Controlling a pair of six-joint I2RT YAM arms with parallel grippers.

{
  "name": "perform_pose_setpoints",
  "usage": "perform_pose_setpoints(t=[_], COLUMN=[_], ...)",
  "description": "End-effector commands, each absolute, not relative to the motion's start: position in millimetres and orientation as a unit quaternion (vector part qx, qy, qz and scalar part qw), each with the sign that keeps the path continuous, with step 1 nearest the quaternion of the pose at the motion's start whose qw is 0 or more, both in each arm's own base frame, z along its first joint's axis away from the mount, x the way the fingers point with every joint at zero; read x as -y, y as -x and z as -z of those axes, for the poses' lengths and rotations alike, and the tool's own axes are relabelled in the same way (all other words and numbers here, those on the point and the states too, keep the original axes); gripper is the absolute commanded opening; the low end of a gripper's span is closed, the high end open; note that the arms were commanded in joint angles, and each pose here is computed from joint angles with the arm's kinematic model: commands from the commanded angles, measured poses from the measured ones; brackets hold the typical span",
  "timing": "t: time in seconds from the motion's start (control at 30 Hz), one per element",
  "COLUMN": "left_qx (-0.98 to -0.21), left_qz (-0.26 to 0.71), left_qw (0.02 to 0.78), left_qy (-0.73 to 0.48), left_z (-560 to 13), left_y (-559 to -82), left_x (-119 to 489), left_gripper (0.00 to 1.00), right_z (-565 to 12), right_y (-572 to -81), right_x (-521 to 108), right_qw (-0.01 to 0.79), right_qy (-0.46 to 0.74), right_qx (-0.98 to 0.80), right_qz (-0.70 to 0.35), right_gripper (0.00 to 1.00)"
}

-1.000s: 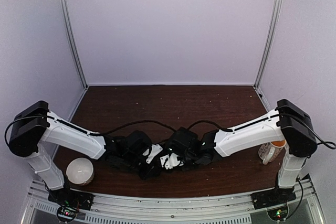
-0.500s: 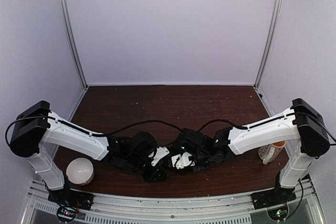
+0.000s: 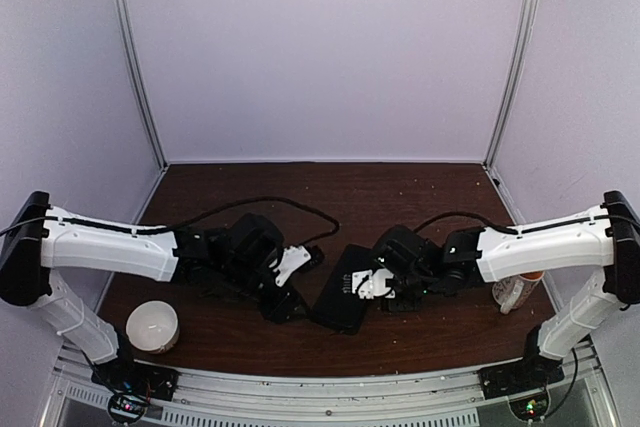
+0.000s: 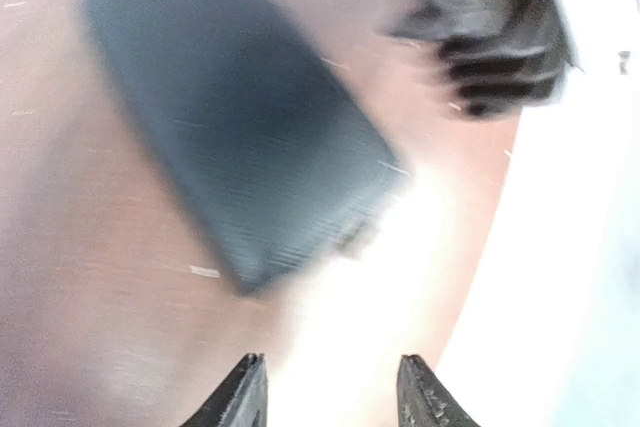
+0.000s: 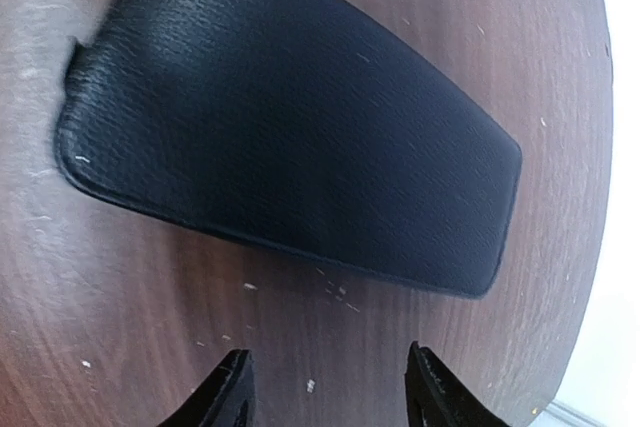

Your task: Sort the hair-cutting tools

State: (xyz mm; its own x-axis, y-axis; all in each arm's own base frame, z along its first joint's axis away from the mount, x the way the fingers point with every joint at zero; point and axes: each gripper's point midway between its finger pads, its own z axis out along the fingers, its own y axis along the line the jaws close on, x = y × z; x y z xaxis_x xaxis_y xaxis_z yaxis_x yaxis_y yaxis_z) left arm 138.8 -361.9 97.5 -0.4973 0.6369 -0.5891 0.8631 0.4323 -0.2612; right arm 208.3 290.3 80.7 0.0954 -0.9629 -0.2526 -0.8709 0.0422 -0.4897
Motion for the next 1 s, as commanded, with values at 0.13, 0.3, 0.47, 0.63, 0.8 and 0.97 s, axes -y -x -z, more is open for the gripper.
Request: perform_pose_setpoints(t=[0.13,0.3,0.47,0.63,0.8,0.97], left_qx=[-0.893,-0.904,-0.899,-0.876,-0.852,-0.843], left_qz=[0.185,0.166,0.197,0.207,0.203,0.195], left_qw=[0.204,0.176,0.163,0.162,0.159,0.148], left_qy=[-0.356,-0.352,-0.354,-0.406,-0.455,-0.479], left_z=[-73,-51,-40,-41,-40,-39], left_y=[-227,-241,-231,-203,-170,-141], left_x=[345,357,365,380,394,394], left_gripper=[0.49,0.39,0.32,0.32,0.35,0.35], right_z=[-93,-70,-37,-25,-26,-25], right_y=[-281,-304,-308,-307,-306,-296], right_x=[-253,-243,-249,-270,-298,-329], right_qw=[0.276,0.225,0.167,0.153,0.153,0.151], right_qy=[0.51,0.467,0.477,0.494,0.52,0.552], right_qx=[-0.813,-0.854,-0.861,-0.856,-0.84,-0.82], right_qz=[0.06,0.046,0.055,0.017,-0.01,-0.019], right_gripper=[0.53,0.41,0.33,0.32,0.34,0.36])
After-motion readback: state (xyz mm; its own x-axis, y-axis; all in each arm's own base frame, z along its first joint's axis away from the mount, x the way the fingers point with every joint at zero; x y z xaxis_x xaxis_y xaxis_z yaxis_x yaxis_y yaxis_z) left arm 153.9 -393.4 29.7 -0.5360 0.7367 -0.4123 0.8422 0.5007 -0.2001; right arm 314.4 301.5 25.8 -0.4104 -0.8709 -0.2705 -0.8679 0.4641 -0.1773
